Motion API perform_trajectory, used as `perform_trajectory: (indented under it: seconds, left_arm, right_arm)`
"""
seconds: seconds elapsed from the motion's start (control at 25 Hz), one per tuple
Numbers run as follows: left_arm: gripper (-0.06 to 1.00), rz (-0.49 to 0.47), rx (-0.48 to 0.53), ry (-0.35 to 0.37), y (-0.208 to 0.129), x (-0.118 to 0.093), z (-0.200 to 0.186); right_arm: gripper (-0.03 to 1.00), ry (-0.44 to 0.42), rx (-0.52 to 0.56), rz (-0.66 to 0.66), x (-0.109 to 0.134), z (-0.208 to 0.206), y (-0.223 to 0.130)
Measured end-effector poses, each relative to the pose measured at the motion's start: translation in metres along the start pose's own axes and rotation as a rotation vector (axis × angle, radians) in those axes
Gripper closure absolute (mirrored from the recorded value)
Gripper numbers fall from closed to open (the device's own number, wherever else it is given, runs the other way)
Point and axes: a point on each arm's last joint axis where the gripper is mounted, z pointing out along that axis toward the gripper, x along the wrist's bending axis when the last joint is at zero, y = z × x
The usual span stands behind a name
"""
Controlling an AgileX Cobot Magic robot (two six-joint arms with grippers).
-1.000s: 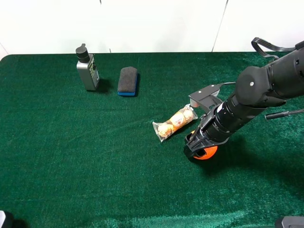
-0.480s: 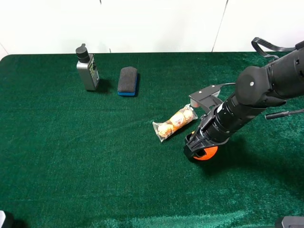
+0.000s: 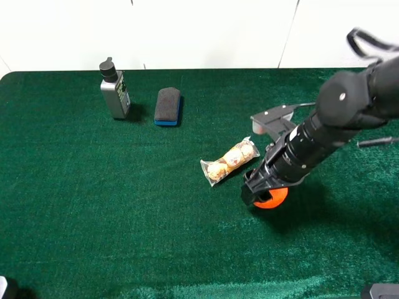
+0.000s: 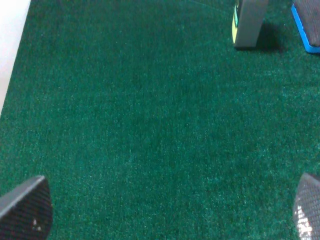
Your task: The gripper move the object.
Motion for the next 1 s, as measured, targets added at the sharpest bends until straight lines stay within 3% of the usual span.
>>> perform_trajectory:
  seconds: [0.28,0.64,1.0]
  left_arm:
    - [-0.04,0.0,0.0,0.0,0.0,0.0,0.0]
    - [-0.04,0.0,0.0,0.0,0.0,0.0,0.0]
    - [-0.04,0.0,0.0,0.0,0.0,0.0,0.0]
  right_arm:
    - [0.43,0.005,0.042,-0.009,0.004,-0.026,0.03]
    - [0.43,-0.047,-0.003,-0.003,0.005,-0.064,0.075]
    - [0.43,-0.058,-0.013,-0.013,0.002,-0.06,0.125]
